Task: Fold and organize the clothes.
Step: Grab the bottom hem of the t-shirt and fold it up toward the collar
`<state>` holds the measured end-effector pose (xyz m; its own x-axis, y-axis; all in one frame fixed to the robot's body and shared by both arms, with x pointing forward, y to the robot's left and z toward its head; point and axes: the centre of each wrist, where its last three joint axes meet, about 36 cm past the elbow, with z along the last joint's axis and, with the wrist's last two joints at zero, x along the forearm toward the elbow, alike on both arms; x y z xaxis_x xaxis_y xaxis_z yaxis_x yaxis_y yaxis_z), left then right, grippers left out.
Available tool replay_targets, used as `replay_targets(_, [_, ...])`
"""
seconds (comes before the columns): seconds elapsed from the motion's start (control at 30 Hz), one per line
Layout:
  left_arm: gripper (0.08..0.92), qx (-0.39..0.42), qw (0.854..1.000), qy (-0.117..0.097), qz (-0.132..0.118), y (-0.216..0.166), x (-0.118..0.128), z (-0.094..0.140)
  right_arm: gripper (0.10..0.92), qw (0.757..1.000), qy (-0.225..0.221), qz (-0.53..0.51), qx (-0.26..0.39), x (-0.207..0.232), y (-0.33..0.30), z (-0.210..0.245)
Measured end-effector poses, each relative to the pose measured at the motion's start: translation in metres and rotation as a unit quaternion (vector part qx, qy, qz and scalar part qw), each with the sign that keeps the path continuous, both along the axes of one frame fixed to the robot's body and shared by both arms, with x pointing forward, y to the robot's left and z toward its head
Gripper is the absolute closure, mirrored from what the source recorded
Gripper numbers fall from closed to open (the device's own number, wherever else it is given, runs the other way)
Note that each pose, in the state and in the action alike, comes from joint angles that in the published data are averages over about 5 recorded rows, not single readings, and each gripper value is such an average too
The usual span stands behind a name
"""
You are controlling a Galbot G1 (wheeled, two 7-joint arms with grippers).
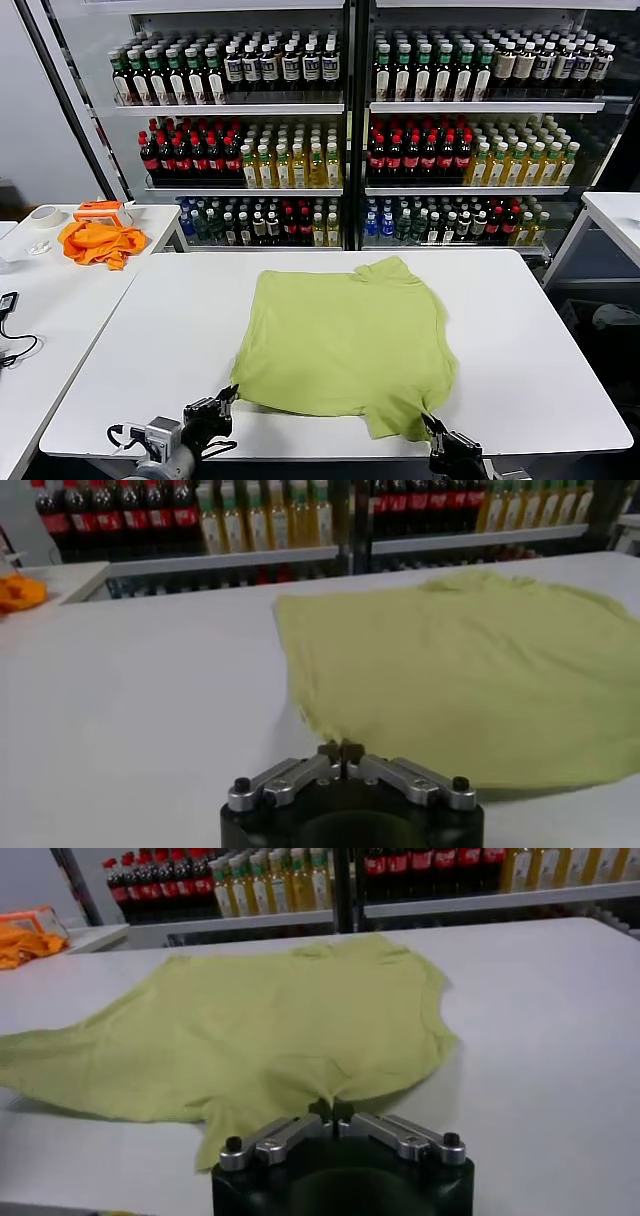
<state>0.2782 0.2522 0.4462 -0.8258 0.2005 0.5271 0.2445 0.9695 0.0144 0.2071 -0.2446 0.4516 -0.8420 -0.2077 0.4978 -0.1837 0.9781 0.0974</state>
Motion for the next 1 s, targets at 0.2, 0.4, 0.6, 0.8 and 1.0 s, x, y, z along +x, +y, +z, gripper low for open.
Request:
replay_targets(0.2, [0.917, 0.005, 1.0, 0.002, -0.003, 0.005, -0.016, 0.012, 0.918, 1.0, -0.004, 0.008, 0.003, -0.004, 0.002, 0.011])
replay_targets(0.4, [0.917, 0.002, 1.0, -0.003, -0.005, 0.007, -0.023, 0.022, 0.918, 1.0, -0.015, 0.008, 0.003, 0.008, 0.002, 0.016])
replay_targets(0.6, [0.917, -0.02, 0.999, -0.025, -0.005, 0.013, -0.008, 0.02, 0.918, 1.0, -0.025, 0.001, 0.004, 0.035, -0.001, 0.013])
replay_targets(0.8, [0.917, -0.049, 0.998, -0.041, 0.002, 0.022, 0.025, 0.005, 0.918, 0.999, -0.028, -0.009, 0.012, 0.067, -0.005, 0.005])
replay_targets(1.0, [0.917, -0.073, 0.996, -0.054, 0.005, 0.026, 0.061, -0.01, 0.918, 0.999, -0.03, -0.017, 0.014, 0.097, -0.009, -0.005])
